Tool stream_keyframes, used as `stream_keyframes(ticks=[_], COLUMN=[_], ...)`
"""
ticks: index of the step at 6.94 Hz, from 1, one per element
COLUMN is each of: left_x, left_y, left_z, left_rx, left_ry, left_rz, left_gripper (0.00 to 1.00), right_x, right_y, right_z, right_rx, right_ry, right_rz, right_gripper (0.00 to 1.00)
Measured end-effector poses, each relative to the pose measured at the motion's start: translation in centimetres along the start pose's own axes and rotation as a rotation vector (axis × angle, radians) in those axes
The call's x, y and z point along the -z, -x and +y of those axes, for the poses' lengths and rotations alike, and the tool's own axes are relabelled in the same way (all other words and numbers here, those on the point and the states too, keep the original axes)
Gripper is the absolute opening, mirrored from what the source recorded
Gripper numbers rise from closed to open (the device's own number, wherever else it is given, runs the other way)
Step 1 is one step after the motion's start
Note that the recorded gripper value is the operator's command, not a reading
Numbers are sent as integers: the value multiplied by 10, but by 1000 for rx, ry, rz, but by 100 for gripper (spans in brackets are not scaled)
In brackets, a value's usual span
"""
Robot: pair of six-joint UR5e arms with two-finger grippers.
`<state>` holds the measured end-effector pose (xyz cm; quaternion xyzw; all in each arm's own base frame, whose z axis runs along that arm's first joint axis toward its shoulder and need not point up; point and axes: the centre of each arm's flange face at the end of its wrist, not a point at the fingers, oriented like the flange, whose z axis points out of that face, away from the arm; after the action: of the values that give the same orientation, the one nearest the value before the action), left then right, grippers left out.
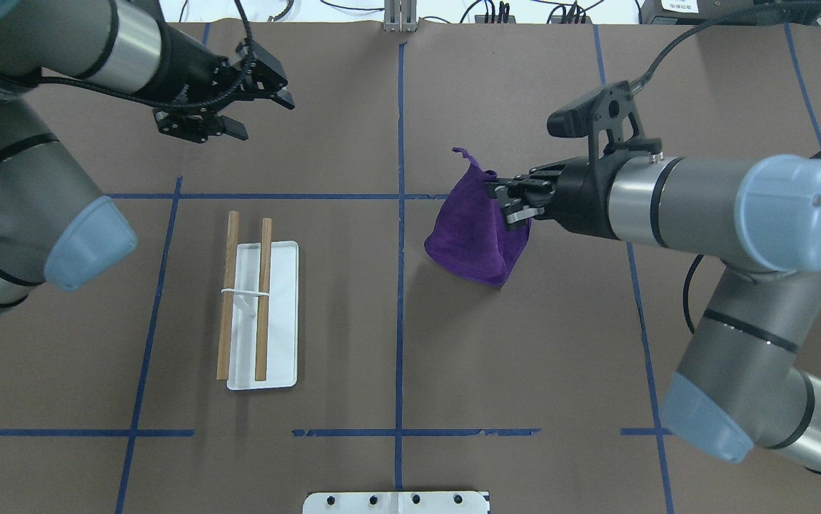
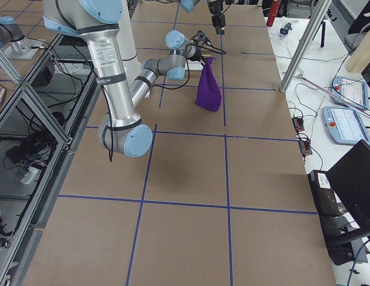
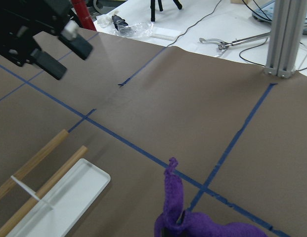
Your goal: Hang towel on rack
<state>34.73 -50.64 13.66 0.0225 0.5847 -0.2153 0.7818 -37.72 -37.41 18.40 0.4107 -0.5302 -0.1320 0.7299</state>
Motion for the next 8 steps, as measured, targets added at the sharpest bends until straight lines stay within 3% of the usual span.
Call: stream_keyframes(ticks=[3,5,8], left_x=[-30,-48,-64], left_y=[-30,-37,-41], left_z=[45,77,94], left_rx=[87,98,98], left_ry=[40,69,92], left_rz=[10,7,-6], left_gripper=[66,68,69], right_x=[-8,-1,16], right_y=[25,36,58], right_z=[6,-5,-31], right_rx=[184,205,209], right_ry=[-4,-36,-108], right_rz=[-28,-49,-87], right_gripper=[0,0,0])
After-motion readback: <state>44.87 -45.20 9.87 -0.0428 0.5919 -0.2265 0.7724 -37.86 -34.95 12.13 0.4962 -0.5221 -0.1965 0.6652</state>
